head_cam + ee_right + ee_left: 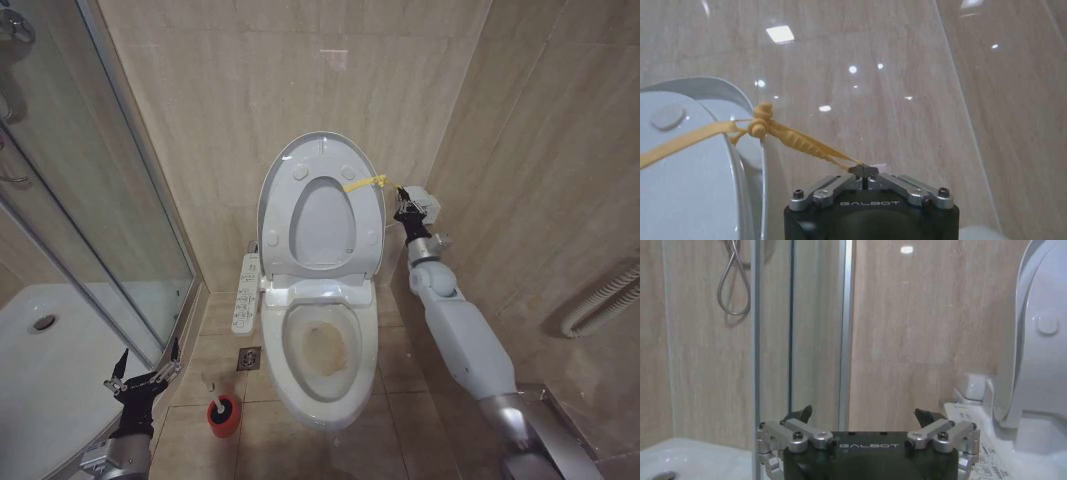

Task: Open the toilet lid, clean the toilet bowl with a toilet brush, close the toilet lid, and flush.

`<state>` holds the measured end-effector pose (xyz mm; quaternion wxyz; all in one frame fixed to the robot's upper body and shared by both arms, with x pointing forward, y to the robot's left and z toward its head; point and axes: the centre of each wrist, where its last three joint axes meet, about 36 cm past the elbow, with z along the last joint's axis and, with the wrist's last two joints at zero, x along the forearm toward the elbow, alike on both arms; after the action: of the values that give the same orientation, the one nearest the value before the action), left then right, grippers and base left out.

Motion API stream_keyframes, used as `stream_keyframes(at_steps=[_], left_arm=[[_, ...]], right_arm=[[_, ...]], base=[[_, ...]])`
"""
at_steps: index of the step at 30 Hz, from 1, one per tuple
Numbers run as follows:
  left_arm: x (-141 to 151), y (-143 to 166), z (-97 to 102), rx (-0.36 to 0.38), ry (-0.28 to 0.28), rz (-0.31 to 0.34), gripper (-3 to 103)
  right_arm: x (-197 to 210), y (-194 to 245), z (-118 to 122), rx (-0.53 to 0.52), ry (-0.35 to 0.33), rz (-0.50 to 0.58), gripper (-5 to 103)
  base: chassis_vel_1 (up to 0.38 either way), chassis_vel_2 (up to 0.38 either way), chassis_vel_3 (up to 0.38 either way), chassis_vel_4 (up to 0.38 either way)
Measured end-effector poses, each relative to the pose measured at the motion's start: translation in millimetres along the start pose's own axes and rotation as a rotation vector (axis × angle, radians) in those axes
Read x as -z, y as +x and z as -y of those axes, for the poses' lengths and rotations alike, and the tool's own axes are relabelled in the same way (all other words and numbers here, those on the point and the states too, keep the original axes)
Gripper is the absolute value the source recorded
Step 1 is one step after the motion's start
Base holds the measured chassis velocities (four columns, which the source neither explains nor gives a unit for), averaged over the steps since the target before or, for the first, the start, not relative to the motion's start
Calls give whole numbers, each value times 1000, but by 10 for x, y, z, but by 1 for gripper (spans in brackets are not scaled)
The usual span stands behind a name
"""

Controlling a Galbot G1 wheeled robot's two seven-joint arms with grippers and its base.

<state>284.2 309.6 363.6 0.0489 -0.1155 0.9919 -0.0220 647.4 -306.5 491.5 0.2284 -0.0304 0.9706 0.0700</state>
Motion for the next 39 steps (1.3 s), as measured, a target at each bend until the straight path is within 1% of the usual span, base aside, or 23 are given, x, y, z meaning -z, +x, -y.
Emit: stream_keyframes(at_steps=[5, 9, 15, 19, 20, 22, 23, 24, 25, 30, 31, 32, 33, 34, 35, 38, 39], left_arm=[[-13, -46, -8, 2, 4, 4, 100], [-22, -83, -29, 1, 7, 6, 100], [-39, -105, -36, 2, 8, 10, 100], [-37, -119, -11, -3, 13, 13, 100], [-36, -123, -8, -4, 14, 14, 100], [-36, -123, -8, -4, 14, 14, 100], [-36, -126, -3, -5, 14, 14, 100], [-40, -119, 9, -8, 16, 11, 100], [-36, -114, 15, -9, 17, 11, 100], [-9, -93, 23, -12, 17, 14, 100], [-9, -93, 23, -12, 17, 14, 100], [0, -75, 29, -13, 18, 14, 100], [8, -62, 34, -13, 19, 14, 100], [29, -42, 41, -14, 20, 16, 100], [29, -42, 41, -14, 20, 16, 100], [78, -2, 46, -18, 19, 20, 100], [78, -2, 46, -18, 19, 20, 100]], right_arm=[[-51, -213, 26, -24, 13, -17, 0], [-27, -240, 26, -26, 17, -22, 0], [-11, -175, 39, -18, 25, -26, 0], [18, 19, 20, 11, 7, -27, 0], [30, 69, 19, 19, 5, -25, 20], [30, 69, 19, 19, 5, -25, 20], [56, 164, 20, 30, -1, -22, 20], [174, 381, 2, 52, -27, -7, 20], [262, 502, -24, 66, -43, 7, 47], [462, 835, -94, 98, -62, 32, 47], [462, 835, -94, 98, -62, 32, 47], [515, 960, -122, 107, -67, 34, 47], [537, 1030, -136, 112, -69, 35, 74], [552, 1168, -151, 120, -70, 35, 74], [552, 1168, -151, 120, -70, 35, 74], [587, 1424, -166, 131, -73, 49, 74], [587, 1424, -166, 131, -73, 49, 74]], base=[[0, 0, 0, 0], [0, 0, 0, 0], [0, 0, 0, 0], [0, 0, 0, 0], [0, 0, 0, 0], [0, 0, 0, 0], [0, 0, 0, 0], [0, 0, 0, 0], [0, 0, 0, 0], [0, 0, 0, 0], [0, 0, 0, 0], [0, 0, 0, 0], [0, 0, 0, 0], [0, 0, 0, 0], [0, 0, 0, 0], [0, 0, 0, 0], [0, 0, 0, 0]])
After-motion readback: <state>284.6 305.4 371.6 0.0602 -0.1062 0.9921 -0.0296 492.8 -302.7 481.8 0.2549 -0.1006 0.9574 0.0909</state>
